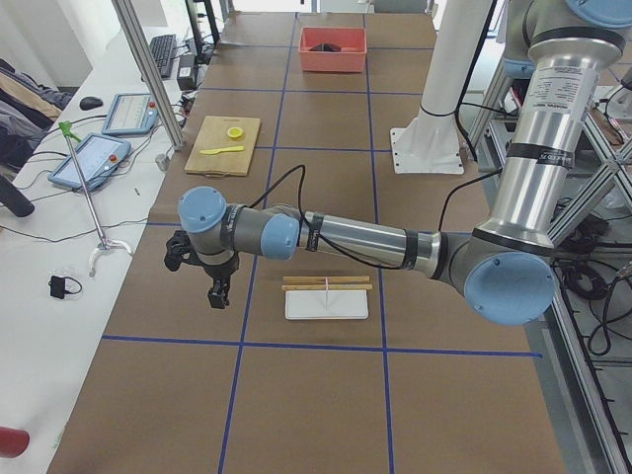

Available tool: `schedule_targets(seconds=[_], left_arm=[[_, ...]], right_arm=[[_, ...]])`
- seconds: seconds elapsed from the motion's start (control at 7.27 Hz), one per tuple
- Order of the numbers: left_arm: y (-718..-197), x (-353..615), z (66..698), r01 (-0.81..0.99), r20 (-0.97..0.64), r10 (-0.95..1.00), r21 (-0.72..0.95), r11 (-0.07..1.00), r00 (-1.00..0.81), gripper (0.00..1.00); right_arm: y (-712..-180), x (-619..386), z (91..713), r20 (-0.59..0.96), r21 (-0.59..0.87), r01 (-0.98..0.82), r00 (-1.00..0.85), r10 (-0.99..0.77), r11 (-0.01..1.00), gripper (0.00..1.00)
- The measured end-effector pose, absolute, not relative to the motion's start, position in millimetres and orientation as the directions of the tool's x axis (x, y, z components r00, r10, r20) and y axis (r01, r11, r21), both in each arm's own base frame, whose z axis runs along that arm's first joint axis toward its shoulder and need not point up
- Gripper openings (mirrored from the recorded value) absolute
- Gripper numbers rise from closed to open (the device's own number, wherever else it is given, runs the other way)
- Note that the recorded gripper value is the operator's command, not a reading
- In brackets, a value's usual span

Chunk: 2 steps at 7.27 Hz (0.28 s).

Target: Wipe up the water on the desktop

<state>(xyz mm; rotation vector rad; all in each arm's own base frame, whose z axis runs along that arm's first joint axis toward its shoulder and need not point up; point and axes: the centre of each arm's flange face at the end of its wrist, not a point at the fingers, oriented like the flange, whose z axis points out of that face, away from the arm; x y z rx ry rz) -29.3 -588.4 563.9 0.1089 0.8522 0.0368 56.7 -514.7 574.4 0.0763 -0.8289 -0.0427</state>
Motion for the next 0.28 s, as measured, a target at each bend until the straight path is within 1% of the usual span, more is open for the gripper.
schedule_targets(seconds=[0.28], left_arm=[[-587.9, -29.4, 562.2, 0.011, -0.756, 0.079, 0.114, 0.993, 0.650, 0.98]], right_arm=[[-514.2, 56.9, 567.4, 0.735, 0.099, 0.007, 0.673, -0.078, 0.995, 1.00]])
